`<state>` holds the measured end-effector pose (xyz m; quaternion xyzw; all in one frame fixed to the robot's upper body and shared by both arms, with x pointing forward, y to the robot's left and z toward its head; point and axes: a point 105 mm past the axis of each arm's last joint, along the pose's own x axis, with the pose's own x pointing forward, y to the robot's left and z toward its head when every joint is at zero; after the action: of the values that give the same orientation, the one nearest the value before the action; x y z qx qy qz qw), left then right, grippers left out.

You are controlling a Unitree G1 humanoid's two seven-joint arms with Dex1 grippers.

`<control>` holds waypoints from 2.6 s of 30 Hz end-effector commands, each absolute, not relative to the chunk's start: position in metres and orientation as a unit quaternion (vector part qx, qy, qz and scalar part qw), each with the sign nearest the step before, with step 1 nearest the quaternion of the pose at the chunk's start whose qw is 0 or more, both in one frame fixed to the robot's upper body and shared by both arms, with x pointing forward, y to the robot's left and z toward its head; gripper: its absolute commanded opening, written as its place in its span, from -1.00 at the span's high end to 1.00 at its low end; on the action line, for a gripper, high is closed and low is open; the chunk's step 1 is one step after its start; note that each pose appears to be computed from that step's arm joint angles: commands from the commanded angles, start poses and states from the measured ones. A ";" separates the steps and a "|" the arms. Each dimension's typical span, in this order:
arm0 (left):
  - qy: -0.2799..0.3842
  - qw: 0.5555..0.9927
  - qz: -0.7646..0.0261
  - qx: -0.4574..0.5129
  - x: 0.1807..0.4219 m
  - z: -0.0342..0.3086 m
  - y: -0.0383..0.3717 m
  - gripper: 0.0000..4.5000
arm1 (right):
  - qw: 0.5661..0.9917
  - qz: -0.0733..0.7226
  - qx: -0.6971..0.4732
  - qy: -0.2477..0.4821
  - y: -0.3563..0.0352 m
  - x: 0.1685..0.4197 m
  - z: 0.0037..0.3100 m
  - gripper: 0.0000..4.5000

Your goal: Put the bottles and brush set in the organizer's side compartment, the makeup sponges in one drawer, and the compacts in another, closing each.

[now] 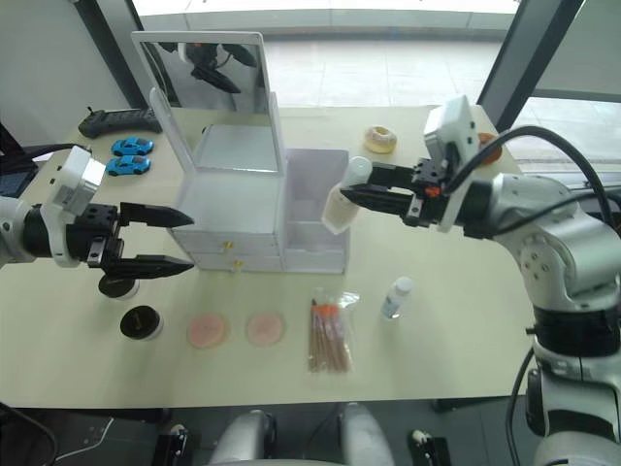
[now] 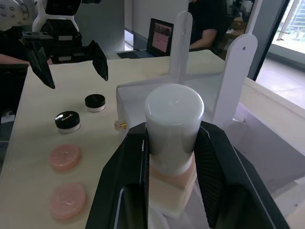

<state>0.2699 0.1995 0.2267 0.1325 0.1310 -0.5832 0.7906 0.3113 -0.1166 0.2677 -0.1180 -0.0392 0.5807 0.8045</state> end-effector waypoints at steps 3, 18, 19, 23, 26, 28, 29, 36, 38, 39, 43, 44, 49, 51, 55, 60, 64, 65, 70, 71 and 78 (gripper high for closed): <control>0.096 0.796 -0.580 0.144 0.262 0.242 0.199 -1.00 | 0.772 0.616 -0.152 -0.042 -0.102 0.335 0.263 0.56; 0.097 0.813 -0.554 0.152 0.258 0.240 0.203 -1.00 | 0.743 0.637 -0.207 0.017 -0.100 0.375 0.211 0.56; 0.097 0.812 -0.555 0.151 0.258 0.240 0.202 -1.00 | 0.743 0.635 -0.210 0.019 -0.100 0.377 0.209 0.56; 0.095 0.811 -0.557 0.152 0.260 0.239 0.200 -1.00 | 0.737 0.637 -0.222 0.026 -0.102 0.379 0.203 0.56; 0.092 0.812 -0.556 0.153 0.261 0.240 0.200 -1.00 | 0.732 0.641 -0.228 0.037 -0.104 0.380 0.199 0.56; 0.091 0.812 -0.555 0.154 0.263 0.240 0.200 -1.00 | 0.732 0.642 -0.224 0.038 -0.104 0.380 0.200 0.56; 0.091 0.812 -0.556 0.154 0.264 0.240 0.199 -1.00 | 0.732 0.643 -0.223 0.037 -0.105 0.380 0.202 0.40; 0.084 0.808 -0.563 0.154 0.268 0.243 0.195 -1.00 | 0.740 0.636 -0.219 0.002 -0.108 0.376 0.227 -0.65; 0.082 0.808 -0.563 0.151 0.269 0.242 0.195 -1.00 | 0.746 0.630 -0.216 -0.010 -0.113 0.371 0.237 -0.95; 0.081 0.809 -0.563 0.149 0.270 0.243 0.196 -1.00 | 0.749 0.627 -0.214 -0.014 -0.116 0.368 0.241 -0.99; 0.069 0.820 -0.552 0.137 0.275 0.244 0.201 -1.00 | 0.769 0.607 -0.199 -0.027 -0.130 0.356 0.254 -0.99; 0.059 0.831 -0.539 0.125 0.279 0.246 0.208 -1.00 | 0.780 0.596 -0.191 -0.030 -0.137 0.353 0.258 -0.99; 0.071 0.896 -0.427 0.101 0.300 0.227 0.272 -1.00 | 0.842 0.515 -0.154 -0.037 -0.188 0.338 0.269 -0.99; 0.076 0.911 -0.398 0.079 0.299 0.218 0.296 -1.00 | 0.871 0.466 -0.153 -0.020 -0.219 0.332 0.263 -0.99; 0.080 0.941 -0.316 0.089 0.303 0.205 0.343 -1.00 | 0.920 0.360 -0.155 0.019 -0.281 0.320 0.241 -0.99; 0.099 0.948 -0.285 0.102 0.306 0.195 0.361 -1.00 | 0.945 0.283 -0.147 0.068 -0.332 0.298 0.208 -0.99; 0.101 0.947 -0.285 0.106 0.306 0.193 0.365 -1.00 | 0.955 0.231 -0.168 0.083 -0.361 0.285 0.199 -0.99; 0.094 0.946 -0.290 0.107 0.307 0.195 0.363 -1.00 | 0.956 0.231 -0.163 0.082 -0.361 0.283 0.200 -0.99; 0.052 0.940 -0.320 0.104 0.318 0.213 0.347 -1.00 | 0.953 0.245 -0.164 0.073 -0.352 0.287 0.206 -0.99; 0.046 0.932 -0.344 0.104 0.320 0.220 0.336 -1.00 | 0.951 0.254 -0.164 0.068 -0.346 0.290 0.210 -0.99; 0.009 0.831 -0.541 0.129 0.315 0.268 0.225 -1.00 | 0.909 0.377 -0.169 0.059 -0.281 0.273 0.229 -0.99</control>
<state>0.3253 0.2541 0.2502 0.1162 0.0304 -0.4883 0.8644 0.2826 -0.2990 0.2128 -0.1593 0.0766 0.3464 0.9213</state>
